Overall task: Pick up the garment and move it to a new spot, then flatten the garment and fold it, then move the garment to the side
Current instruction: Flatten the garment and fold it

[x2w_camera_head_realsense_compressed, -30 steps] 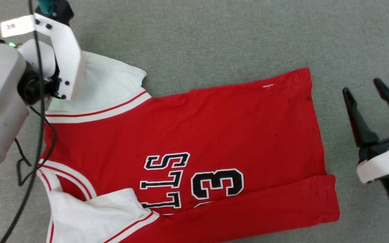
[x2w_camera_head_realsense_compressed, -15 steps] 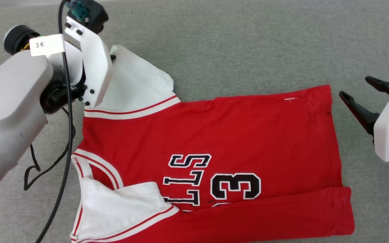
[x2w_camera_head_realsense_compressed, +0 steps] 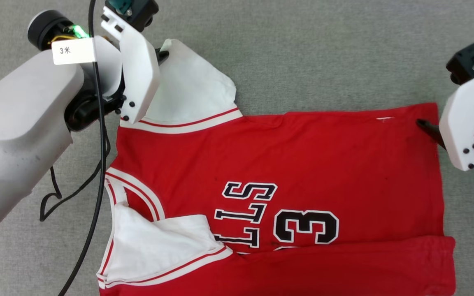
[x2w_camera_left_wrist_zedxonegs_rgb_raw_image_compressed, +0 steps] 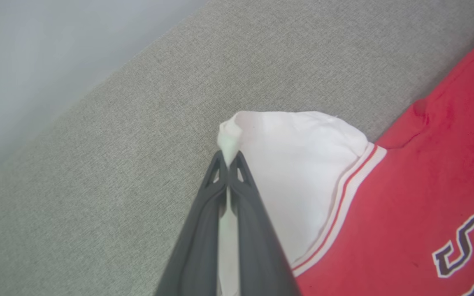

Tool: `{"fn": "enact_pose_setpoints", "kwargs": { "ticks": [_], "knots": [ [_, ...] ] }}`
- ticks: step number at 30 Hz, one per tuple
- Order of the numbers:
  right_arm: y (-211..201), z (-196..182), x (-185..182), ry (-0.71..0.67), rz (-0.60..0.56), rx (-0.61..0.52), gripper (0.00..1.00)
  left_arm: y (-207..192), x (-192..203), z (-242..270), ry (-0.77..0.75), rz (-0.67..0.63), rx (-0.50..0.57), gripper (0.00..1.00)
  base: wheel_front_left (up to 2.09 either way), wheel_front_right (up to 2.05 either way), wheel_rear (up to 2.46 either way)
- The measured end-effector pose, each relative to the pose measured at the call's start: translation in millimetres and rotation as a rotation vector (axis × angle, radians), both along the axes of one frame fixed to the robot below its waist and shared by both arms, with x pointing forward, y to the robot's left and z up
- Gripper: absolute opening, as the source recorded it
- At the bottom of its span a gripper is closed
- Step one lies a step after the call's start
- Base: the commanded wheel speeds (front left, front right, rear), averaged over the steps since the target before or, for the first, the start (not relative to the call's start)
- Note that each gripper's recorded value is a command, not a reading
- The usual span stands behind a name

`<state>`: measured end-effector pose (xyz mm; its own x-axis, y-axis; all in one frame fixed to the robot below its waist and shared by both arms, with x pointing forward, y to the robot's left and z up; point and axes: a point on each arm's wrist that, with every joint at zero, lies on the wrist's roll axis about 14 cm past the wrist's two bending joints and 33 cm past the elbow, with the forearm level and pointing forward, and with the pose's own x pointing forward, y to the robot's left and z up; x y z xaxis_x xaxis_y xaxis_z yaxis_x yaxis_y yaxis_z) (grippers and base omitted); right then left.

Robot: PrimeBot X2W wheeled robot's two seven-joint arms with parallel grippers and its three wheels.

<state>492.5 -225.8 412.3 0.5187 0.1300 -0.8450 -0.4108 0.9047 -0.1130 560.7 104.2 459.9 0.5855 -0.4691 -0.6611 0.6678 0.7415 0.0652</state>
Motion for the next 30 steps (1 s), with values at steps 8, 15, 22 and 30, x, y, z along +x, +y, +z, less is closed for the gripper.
{"fn": "enact_pose_setpoints", "kwargs": {
  "ticks": [8,15,22,30],
  "knots": [
    [8,-47,0,0.122,0.023,-0.045,1.0,5,6,-12,0.003,0.004,-0.005,0.0,0.0,0.0,0.0],
    [9,-54,0,0.11,0.034,-0.035,0.0,7,7,-12,-0.005,0.01,-0.008,0.0,0.0,0.0,0.0],
    [17,-27,15,-0.066,0.008,0.066,0.0,14,0,9,-0.047,0.029,-0.031,0.0,0.0,0.0,0.0],
    [22,7,-2,-0.208,-0.008,0.163,0.0,24,-33,31,-0.081,0.035,-0.051,0.0,0.0,0.0,0.0]
  ]
}}
